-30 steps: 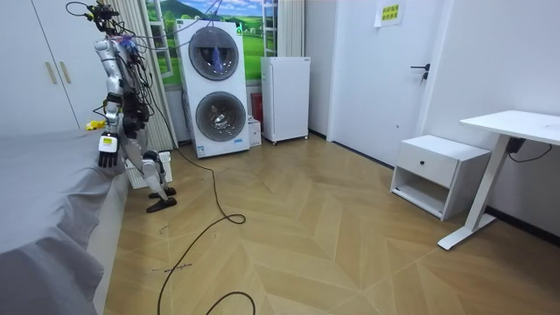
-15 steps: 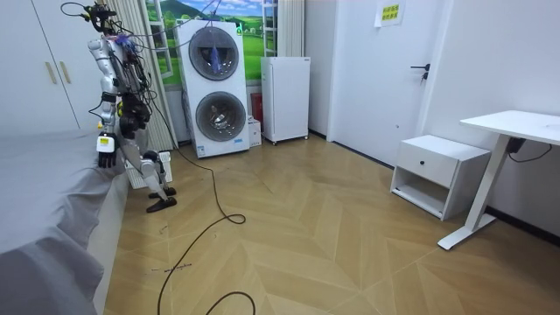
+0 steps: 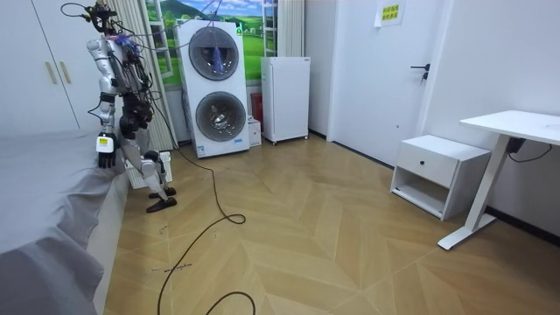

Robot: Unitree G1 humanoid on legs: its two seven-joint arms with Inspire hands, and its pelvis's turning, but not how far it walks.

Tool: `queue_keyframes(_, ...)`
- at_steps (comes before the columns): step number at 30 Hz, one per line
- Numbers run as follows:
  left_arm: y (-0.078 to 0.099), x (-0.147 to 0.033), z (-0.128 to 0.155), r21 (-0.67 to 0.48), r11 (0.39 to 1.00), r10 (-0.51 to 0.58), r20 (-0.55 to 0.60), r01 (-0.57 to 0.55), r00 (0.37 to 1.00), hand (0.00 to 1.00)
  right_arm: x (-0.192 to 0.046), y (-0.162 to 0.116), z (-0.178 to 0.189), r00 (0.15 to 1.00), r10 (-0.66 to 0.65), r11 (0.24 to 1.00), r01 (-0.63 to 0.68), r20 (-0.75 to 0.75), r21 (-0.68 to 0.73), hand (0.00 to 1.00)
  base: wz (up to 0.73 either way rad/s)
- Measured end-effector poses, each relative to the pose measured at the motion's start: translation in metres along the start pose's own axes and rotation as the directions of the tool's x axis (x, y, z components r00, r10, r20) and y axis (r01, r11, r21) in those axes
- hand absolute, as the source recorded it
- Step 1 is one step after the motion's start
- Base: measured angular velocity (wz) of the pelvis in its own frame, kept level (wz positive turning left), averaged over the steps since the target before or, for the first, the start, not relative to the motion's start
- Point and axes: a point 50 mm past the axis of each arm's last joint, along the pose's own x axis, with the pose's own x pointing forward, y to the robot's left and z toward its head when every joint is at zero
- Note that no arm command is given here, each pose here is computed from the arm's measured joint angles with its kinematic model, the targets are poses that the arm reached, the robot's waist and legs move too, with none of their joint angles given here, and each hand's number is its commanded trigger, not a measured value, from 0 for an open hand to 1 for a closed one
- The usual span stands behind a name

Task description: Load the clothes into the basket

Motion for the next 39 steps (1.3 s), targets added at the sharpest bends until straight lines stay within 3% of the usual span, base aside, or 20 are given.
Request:
queue_keyframes(12, -0.003, 0.001, 0.007, 0.02, 1.0, -0.01, 0.012, 0.009, 1.0, 0.0, -0.003, 0.011, -0.007, 0.998, 0.039, 0.999, -0.04, -0.05, -0.016, 1.0, 0.0)
queue_keyframes(23, -0.017, 0.008, 0.054, 0.081, 0.996, -0.043, 0.069, 0.037, 0.997, 0.0, 0.005, 0.044, 0.06, 0.999, 0.05, 0.996, -0.052, 0.022, 0.079, 1.0, -0.02)
queue_keyframes(32, -0.028, 0.007, 0.091, 0.023, 0.997, -0.072, 0.134, 0.069, 0.988, 0.0, 0.005, 0.058, 0.113, 0.992, 0.048, 0.992, -0.061, 0.115, 0.111, 1.0, 0.05)
queue_keyframes(33, -0.029, 0.006, 0.092, 0.03, 0.997, -0.075, 0.137, 0.071, 0.988, 0.0, 0.005, 0.058, 0.115, 0.992, 0.047, 0.992, -0.061, 0.117, 0.113, 0.93, 0.0)
queue_keyframes(34, -0.03, 0.006, 0.095, 0.038, 0.996, -0.08, 0.144, 0.075, 0.986, 0.0, 0.006, 0.058, 0.12, 0.991, 0.046, 0.992, -0.061, 0.126, 0.113, 0.66, 0.0)
queue_keyframes(35, -0.03, 0.006, 0.096, 0.037, 0.996, -0.08, 0.146, 0.076, 0.986, 0.0, 0.005, 0.059, 0.124, 0.99, 0.05, 0.992, -0.065, 0.133, 0.11, 0.46, 0.0)
queue_keyframes(36, -0.03, 0.006, 0.096, 0.037, 0.996, -0.08, 0.147, 0.075, 0.986, 0.0, 0.005, 0.06, 0.125, 0.989, 0.052, 0.992, -0.067, 0.136, 0.109, 0.0, 0.04)
queue_keyframes(39, -0.032, 0.006, 0.096, 0.052, 0.996, -0.086, 0.148, 0.079, 0.985, 0.0, 0.006, 0.059, 0.124, 0.99, 0.053, 0.993, -0.066, 0.129, 0.098, 0.0, 0.1)
